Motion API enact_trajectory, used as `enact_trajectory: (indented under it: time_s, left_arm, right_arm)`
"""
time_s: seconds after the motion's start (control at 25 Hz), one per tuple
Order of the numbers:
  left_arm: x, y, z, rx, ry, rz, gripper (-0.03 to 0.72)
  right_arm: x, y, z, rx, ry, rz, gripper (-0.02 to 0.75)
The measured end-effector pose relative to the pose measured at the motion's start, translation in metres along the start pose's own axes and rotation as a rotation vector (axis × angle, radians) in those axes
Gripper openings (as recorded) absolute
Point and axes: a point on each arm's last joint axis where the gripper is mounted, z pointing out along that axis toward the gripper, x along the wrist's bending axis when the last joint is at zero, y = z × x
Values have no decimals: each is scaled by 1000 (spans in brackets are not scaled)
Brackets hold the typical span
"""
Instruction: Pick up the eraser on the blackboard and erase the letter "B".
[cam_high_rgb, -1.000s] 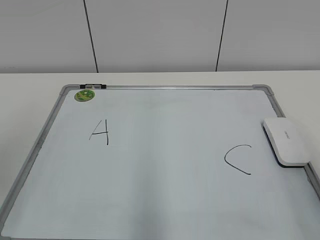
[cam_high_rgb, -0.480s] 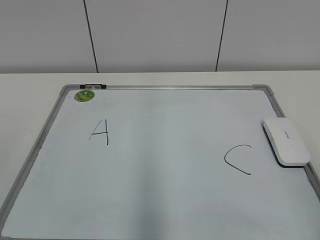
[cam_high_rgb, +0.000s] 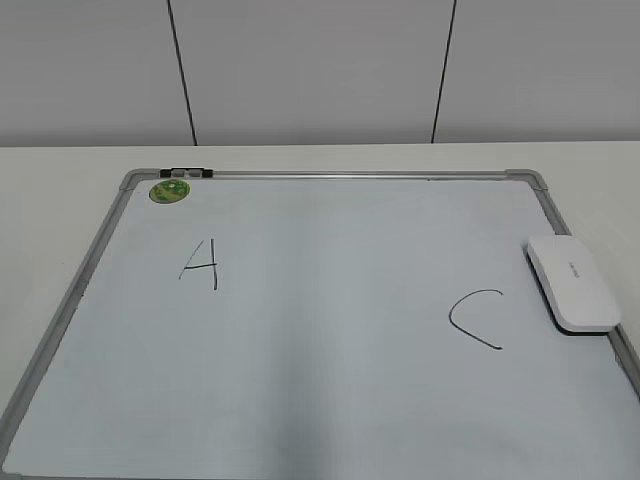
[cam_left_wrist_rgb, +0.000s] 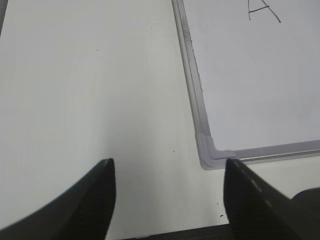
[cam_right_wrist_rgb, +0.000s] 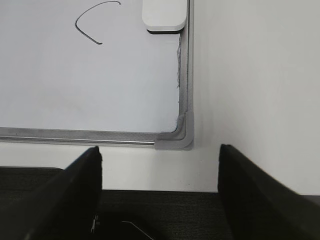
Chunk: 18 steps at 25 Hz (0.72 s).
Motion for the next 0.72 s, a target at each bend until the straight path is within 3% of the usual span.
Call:
enact_trajectory:
  time_s: [0.72]
  left_arm:
    - [-2, -2, 2, 14, -22, -13, 479]
  right_arm:
    - [0, 0, 0, -5, -3, 6, 535]
